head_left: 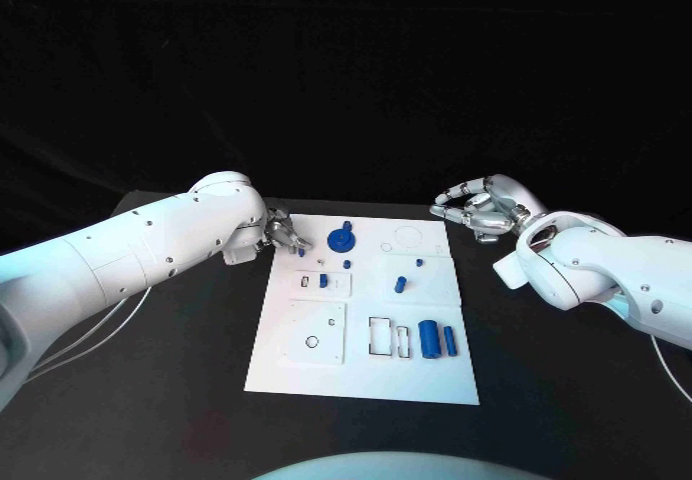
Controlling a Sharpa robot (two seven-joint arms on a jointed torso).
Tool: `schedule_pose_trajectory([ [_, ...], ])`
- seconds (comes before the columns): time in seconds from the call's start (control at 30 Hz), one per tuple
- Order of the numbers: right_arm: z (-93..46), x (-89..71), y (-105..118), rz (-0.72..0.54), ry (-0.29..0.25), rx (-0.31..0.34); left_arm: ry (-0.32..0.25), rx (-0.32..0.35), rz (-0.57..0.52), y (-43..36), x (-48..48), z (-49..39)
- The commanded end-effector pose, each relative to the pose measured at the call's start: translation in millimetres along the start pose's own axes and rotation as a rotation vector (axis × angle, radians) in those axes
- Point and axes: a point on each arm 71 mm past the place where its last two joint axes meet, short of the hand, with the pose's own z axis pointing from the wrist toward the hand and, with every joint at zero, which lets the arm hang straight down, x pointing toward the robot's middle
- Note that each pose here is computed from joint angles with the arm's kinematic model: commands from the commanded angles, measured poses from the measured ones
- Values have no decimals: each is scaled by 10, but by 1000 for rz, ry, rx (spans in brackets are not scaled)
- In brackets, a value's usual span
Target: Assemble the parts on the task board
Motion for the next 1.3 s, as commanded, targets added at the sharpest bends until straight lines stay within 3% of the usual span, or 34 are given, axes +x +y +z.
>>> schedule_pose_trajectory([
  [0.03, 2, 17, 3, -2, 14, -4, 13, 23, -23, -35, 16, 2],
  [0.93, 6, 32, -20, -2, 18, 2, 23, 56, -129, -24, 19, -12],
  [1.17, 3, 31, -25, -1, 20, 4, 23, 69, -158, 35, 24, -73],
  [1.3, -1, 25, -32, 1, 20, 6, 18, 96, -181, 60, 42, -163],
])
